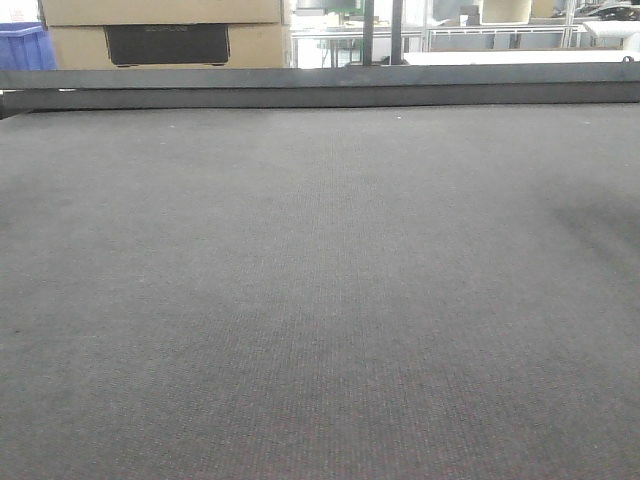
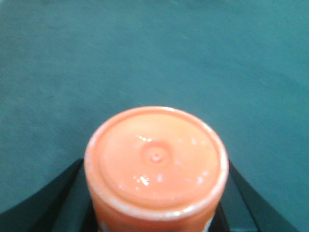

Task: Place cylindrical capacitor in blue bin on shelf

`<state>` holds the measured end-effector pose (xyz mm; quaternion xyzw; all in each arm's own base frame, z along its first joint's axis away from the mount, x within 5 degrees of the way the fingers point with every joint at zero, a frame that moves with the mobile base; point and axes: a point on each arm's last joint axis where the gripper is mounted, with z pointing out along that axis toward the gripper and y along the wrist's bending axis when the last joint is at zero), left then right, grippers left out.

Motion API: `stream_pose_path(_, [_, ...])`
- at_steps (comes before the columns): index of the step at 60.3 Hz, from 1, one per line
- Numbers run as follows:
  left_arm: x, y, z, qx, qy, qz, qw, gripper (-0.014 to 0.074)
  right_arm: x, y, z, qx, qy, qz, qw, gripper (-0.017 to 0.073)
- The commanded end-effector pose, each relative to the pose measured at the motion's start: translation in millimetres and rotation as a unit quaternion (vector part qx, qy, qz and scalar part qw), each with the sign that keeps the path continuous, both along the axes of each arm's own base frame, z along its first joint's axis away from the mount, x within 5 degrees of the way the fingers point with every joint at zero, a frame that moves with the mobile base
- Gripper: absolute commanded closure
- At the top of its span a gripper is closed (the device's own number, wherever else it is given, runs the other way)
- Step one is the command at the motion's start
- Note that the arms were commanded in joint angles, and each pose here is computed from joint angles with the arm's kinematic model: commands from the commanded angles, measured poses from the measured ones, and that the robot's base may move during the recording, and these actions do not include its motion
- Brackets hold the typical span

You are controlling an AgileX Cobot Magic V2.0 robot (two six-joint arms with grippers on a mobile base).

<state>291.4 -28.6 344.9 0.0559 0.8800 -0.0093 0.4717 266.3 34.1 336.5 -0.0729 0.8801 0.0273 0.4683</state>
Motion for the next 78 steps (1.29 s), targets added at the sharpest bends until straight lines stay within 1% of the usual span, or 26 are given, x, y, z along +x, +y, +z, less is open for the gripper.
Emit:
stream_pose_path(1, [-22,-7.3,12,-0.003,0.005,-0.016,1.0,0.0704,-15,-2,-2,-0.006,-0.006,0.001,1.0,0.0722])
stream_pose_path(8, [-51,-9.0,24,-0.01,0.0,-0.025,1.0,0.0704,-38,-5,-11,-0.006,-0.004,0.001,1.0,0.0722])
stream_pose_path(15, [-78,-5.0,31,-0.015,-0.002,-0.025,1.0,0.0704,-59,-8,-13,-0.005,-0.012,0.001,1.0,0.0722])
stream_pose_path(24, [-110,0.2,40,-0.015,-0.008,-0.025,1.0,0.0704,-87,-11,-4,-0.003,-0.032,0.002,0.999,0.0722])
stream_pose_path(35, [-142,5.3,53,-0.019,-0.033,-0.025,0.999,0.0704,-122,-15,20,0.006,-0.102,0.002,0.995,0.0722])
stream_pose_path(47, [-173,10.1,67,-0.026,-0.081,-0.026,0.996,0.0704,-158,-20,51,0.016,-0.187,0.001,0.982,0.0722])
stream_pose_path(54, [-185,12.2,72,-0.028,-0.103,-0.026,0.994,0.0704,-169,-21,65,0.02,-0.218,0.001,0.976,0.0722])
stream_pose_path(56, [-188,12.1,73,-0.033,-0.107,-0.027,0.993,0.0704,-171,-21,68,0.022,-0.22,0.001,0.975,0.0722])
stream_pose_path(64, [-192,12.7,75,-0.033,-0.114,-0.027,0.993,0.0704,-174,-21,75,0.026,-0.224,0.002,0.974,0.0722])
stream_pose_path(78, [-191,13.0,75,-0.03,-0.114,-0.026,0.993,0.0704,-174,-21,74,0.027,-0.221,0.002,0.975,0.0722])
